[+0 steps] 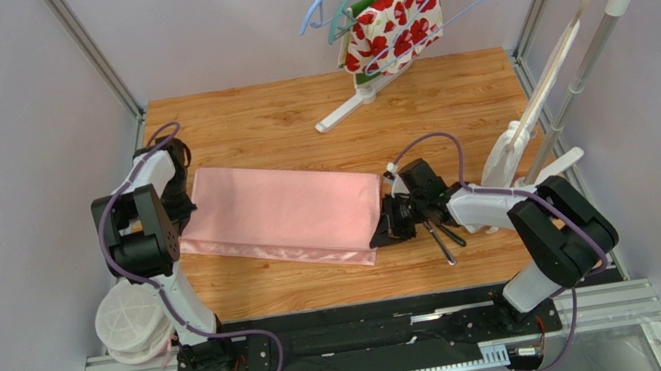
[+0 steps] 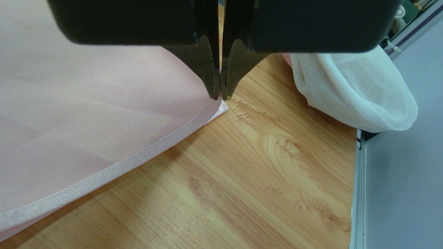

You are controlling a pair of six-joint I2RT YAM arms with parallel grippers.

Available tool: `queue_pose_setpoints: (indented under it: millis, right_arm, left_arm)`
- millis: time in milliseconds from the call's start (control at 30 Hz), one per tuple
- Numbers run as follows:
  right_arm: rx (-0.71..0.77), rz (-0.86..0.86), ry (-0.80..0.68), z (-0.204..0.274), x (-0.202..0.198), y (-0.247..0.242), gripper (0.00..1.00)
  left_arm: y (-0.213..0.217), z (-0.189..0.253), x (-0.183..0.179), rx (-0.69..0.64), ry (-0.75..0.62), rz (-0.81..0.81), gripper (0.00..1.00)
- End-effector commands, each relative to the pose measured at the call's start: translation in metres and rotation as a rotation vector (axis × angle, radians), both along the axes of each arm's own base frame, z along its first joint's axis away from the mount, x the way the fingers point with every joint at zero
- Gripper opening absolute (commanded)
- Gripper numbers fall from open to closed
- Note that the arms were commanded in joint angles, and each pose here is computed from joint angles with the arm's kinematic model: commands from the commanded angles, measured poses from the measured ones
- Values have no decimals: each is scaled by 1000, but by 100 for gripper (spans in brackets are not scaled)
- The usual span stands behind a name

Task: Fold the napkin into a case and place the utensils inside
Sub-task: Fold and flatten the napkin at the center of the board.

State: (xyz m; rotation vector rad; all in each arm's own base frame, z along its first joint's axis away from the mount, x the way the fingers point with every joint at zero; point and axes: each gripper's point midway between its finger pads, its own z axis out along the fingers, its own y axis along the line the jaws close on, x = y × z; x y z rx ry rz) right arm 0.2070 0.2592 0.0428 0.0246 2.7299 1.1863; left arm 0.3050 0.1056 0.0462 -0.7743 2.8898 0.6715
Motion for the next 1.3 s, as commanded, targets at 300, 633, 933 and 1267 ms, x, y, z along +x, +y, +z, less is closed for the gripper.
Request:
queue_pose_setpoints:
  millis: [300,633,933,1267]
  right_arm:
    - [49,41,-66,27,3,10,0]
    - [51,60,22,0,-4,17,0]
    - [31,60,50,-15,-8,19,0]
    - [29,67,46,-22,-8,19,0]
  left_arm:
    - [9,14,18,39,-109,-21,0]
    - [8,-6,12,33,-27,-13,0]
    - [9,-13,13,42,-14,-17,0]
    - [8,-17,14,70,5,-29,0]
